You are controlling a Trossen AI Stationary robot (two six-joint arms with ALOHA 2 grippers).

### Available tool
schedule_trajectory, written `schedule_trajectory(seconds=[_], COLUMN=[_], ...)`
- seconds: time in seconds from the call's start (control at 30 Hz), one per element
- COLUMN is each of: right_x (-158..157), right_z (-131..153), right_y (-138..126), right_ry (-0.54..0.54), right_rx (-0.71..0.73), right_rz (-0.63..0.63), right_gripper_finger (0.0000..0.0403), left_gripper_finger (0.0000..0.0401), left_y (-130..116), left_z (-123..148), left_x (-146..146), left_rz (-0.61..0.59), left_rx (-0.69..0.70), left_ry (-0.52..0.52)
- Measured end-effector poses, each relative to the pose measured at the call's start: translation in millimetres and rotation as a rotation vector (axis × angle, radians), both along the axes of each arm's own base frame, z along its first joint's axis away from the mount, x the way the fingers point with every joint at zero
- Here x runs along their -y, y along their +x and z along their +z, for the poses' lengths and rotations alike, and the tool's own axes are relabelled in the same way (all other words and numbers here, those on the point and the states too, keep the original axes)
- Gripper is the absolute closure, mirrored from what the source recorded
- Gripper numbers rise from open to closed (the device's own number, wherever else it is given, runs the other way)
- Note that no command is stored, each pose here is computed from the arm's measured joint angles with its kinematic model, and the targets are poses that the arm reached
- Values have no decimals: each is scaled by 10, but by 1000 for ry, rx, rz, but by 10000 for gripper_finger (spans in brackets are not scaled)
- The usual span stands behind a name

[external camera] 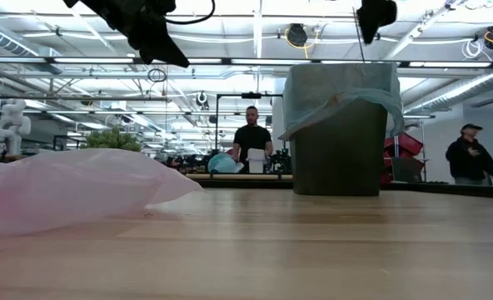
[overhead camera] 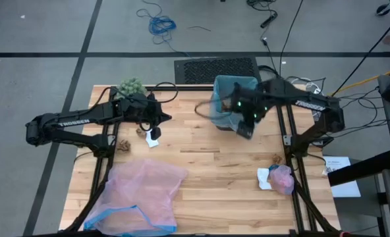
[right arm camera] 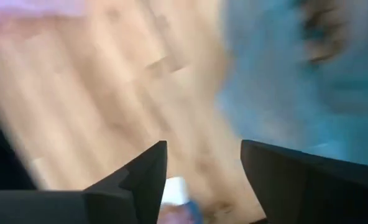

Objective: Place trash/remove bag and relplace
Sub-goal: Put the white paper into the trash bin

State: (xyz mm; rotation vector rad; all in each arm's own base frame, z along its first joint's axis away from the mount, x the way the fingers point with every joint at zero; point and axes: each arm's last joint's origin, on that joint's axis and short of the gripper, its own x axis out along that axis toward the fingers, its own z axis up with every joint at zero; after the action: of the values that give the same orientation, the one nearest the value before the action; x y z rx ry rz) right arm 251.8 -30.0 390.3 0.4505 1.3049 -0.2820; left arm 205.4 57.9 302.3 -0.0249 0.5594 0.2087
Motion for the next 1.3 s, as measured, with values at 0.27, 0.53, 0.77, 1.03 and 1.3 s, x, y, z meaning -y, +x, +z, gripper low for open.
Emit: schedule_trajectory(seconds=[0.27,0.53,0.77,1.03,1.3], right_x=[-583,-1087,-1450,-1502,-1478], right_z=[-580,-1326,-1628,-1864,-2146], right_y=[-15,-150,-172,-326,-404], right_ry=[103,195,252,178,191], right_rx=[-257,-425,-333,-385,-381], right_rz=[33,-8,-79,-184,-270], right_gripper_finger=[237,190,124,135,166], left_gripper_finger=[401,401,401,401,401], left_y=[-5,-4,-3,-3,-4], left_z=[-9,-7,-5,-6,-9], left_x=[0,0,0,0,0], left_rz=[-3,-8,-6,4,8], left_rx=[-13,-12,-10,-7,-9], left_ry=[9,16,14,-2,-9])
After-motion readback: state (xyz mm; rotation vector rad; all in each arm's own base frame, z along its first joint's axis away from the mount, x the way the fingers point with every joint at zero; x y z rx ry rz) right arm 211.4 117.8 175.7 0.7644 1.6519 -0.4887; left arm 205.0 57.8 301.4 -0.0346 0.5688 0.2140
